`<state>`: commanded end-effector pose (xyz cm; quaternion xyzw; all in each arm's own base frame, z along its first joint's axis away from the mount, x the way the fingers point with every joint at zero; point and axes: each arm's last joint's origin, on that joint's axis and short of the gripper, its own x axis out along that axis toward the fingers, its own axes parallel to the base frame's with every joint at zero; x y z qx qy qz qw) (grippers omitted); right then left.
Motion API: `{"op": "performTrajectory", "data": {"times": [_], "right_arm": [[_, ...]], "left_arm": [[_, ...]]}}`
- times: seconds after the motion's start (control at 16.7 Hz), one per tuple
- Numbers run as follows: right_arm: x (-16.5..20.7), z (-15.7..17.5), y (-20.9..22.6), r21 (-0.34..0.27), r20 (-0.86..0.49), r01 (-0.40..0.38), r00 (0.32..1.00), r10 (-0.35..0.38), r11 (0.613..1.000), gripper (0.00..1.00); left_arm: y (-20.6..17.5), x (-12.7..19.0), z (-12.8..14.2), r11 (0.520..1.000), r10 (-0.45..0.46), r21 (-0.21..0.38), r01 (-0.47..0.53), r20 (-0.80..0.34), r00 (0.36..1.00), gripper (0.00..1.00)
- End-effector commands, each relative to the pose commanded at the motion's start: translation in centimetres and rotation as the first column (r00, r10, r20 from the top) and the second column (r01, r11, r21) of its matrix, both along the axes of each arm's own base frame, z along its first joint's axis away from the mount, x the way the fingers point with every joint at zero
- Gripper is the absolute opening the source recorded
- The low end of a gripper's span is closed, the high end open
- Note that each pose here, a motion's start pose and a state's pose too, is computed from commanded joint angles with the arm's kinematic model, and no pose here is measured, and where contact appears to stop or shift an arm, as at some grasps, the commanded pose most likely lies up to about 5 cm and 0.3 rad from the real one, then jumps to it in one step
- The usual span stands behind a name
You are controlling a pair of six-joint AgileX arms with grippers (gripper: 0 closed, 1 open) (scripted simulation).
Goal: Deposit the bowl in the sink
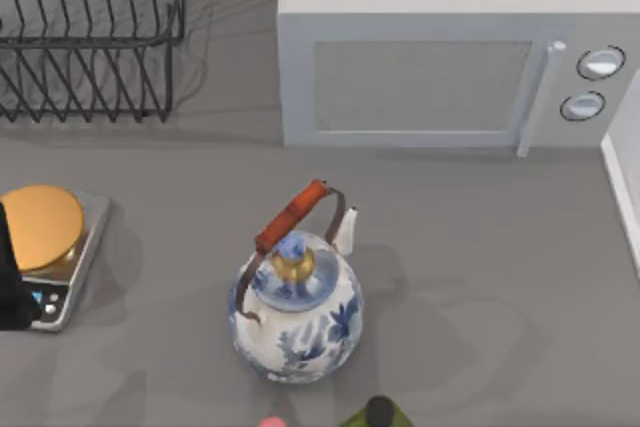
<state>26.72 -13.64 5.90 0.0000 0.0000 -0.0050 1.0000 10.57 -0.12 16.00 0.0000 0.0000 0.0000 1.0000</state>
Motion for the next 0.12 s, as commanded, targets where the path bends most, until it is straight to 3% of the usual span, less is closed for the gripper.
{"op": "performTrajectory", "data": {"times": [0.12], "right_arm": [[0.00, 0.00, 0.00, 0.000, 0.000, 0.000, 1.000, 0.000, 1.000, 1.00]], "left_arm": [[0.00, 0.00, 0.00, 1.000, 0.000, 0.000, 0.000, 0.000, 1.000, 1.00]]}}
